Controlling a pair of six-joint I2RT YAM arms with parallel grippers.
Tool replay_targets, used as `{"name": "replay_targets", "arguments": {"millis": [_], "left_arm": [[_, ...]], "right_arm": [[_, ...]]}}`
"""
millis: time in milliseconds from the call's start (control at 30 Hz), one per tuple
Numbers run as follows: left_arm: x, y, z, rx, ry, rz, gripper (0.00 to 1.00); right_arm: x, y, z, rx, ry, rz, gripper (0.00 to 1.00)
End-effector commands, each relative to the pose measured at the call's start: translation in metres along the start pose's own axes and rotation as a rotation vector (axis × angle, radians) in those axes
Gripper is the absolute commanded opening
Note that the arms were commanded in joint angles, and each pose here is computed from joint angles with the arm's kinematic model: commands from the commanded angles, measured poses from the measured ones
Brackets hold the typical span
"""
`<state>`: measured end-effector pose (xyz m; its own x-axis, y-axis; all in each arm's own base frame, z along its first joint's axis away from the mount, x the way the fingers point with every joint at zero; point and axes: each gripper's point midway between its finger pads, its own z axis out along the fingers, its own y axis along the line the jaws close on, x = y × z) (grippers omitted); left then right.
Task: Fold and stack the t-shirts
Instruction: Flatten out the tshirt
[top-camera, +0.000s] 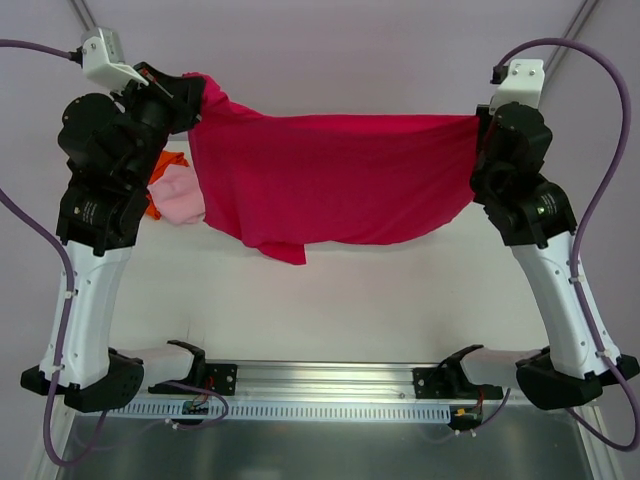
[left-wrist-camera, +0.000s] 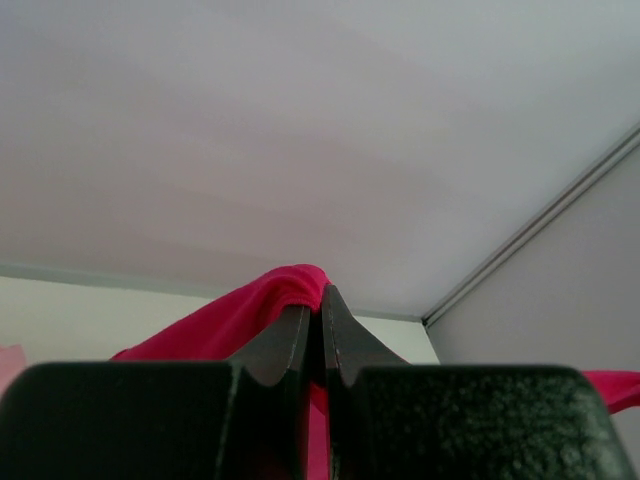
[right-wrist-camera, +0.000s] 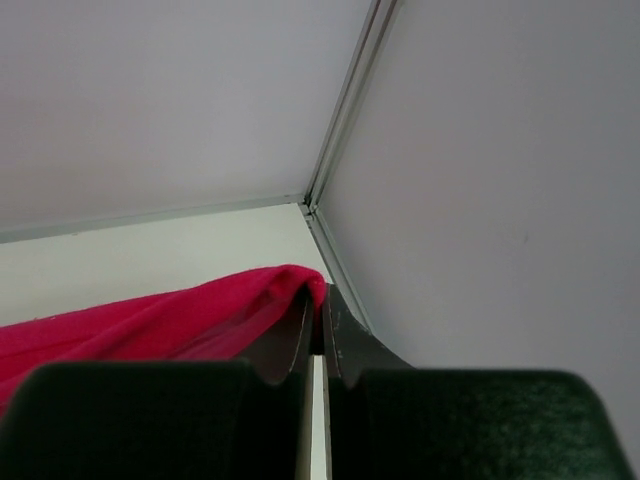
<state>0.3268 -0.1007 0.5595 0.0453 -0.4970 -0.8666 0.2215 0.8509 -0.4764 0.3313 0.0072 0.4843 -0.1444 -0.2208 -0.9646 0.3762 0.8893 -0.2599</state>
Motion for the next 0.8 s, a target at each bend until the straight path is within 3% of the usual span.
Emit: {"name": "replay_targets", "arguments": {"millis": [0,333,767], "left_arm": [[-0.037,-0.026,-0.016,0.106,-0.095,0.015,0.00],[-0.073,-0.070,-0.048,0.308,-0.167,-0.005,0.00],[-0.121,-0.114,-0.102,0.528,-0.292,0.020,0.00]], "right_arm": [[-0.016,-0.022,-0.015,-0.003,-0.031,0.072,0.01],[-0.050,-0.043,-0.051,-0.121,-0.187,0.218,0.01],[-0.078,-0.098,-0.084,-0.049,-0.325,0.268,0.01]]}}
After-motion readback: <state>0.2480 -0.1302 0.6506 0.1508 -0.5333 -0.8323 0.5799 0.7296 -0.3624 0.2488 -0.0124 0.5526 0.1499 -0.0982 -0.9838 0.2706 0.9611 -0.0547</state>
